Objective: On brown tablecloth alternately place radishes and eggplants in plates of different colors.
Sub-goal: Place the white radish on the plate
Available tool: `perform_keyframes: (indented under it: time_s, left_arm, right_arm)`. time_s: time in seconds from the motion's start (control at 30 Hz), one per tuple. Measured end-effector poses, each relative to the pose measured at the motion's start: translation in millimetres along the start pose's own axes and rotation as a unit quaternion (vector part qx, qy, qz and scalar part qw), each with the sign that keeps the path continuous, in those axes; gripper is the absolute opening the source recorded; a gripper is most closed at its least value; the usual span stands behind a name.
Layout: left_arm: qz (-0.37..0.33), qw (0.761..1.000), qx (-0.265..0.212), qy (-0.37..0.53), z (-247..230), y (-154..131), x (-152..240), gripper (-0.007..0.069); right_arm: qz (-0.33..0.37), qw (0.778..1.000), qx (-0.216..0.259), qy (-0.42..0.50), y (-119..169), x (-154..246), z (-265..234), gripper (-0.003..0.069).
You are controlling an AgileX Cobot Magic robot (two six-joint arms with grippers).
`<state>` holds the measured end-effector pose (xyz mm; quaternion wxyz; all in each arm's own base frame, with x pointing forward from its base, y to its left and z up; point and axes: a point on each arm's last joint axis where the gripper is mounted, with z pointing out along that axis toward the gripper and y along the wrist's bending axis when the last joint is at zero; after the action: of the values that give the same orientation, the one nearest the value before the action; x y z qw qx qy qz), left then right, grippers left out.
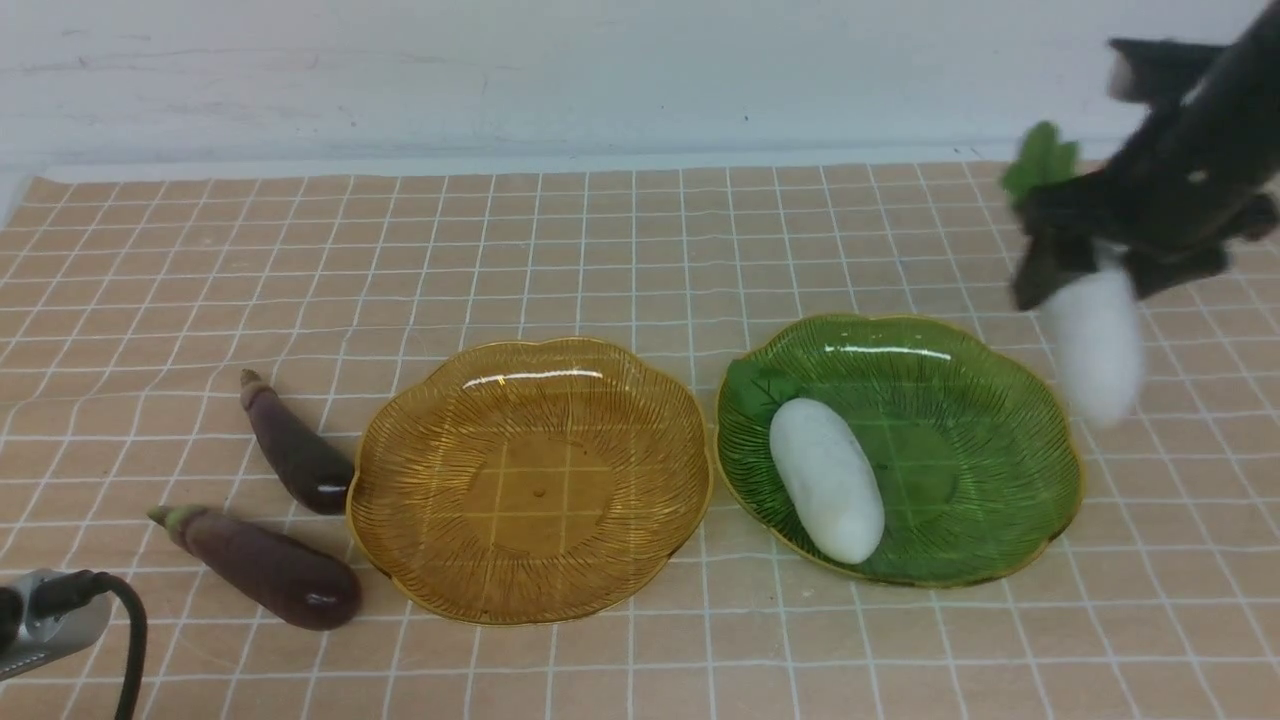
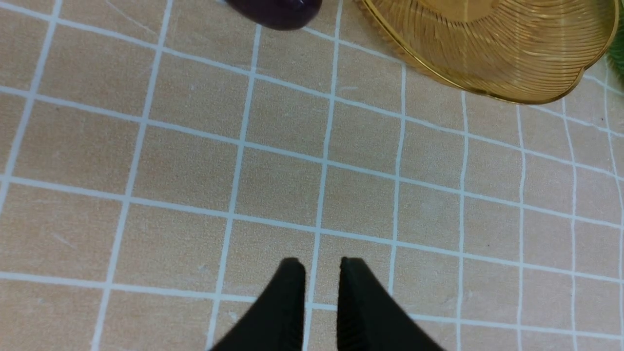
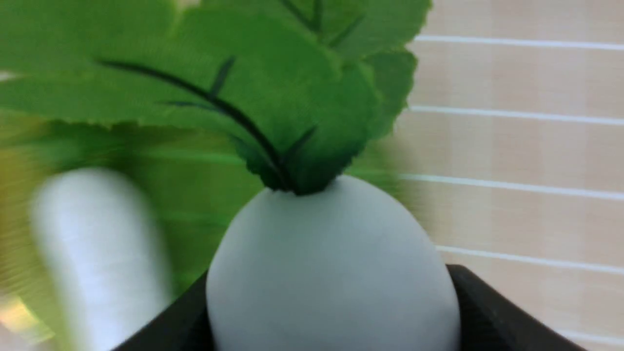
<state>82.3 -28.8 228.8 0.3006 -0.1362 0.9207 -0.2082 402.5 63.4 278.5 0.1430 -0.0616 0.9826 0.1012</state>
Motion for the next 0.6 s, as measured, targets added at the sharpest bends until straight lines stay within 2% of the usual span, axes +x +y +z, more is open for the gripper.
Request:
perform_keyframes:
  time_s: [0.13,0.23,0.3,0.4,0.47,0.53,0.6]
  left_arm:
    - [0.001,1.0,0.0,0.0,0.0,0.1,0.0,0.0115]
    - [0.001,1.0,0.0,0.0,0.0,0.1,0.0,0.0154]
    - [0.001,1.0,0.0,0.0,0.0,0.1,0.0,0.0198]
    - [0.0,1.0,0.0,0.0,0.0,-0.1,0.0,0.0268]
    - [-0.003,1.0,0.001,0.0,0.0,-0.1,0.0,0.0312]
    - [-0.005,1.0,0.001,-0.002,-0.5,-0.5,-0.7,0.0354]
    - [-0.005,1.0,0.003,-0.01,-3.8,-3.0,-4.6,0.0376]
  right_arm:
    - [-0.052,0.998,-0.011,0.038,35.8,4.1,30.7,0.0481]
    - [-0.057,0.997,0.003,0.052,43.3,4.6,50.8,0.0481]
    - [-0.045,0.997,0.015,0.066,42.5,5.1,68.1,0.0524]
    - [-0.034,0.995,0.024,0.087,39.3,7.5,78.8,0.0638]
    - [-0.038,0.995,0.032,0.086,38.0,7.6,77.4,0.0665]
    - [-0.043,0.996,0.039,0.073,38.3,6.6,65.5,0.0652]
    - [-0.047,0.997,0.038,0.049,41.3,6.1,43.5,0.0595]
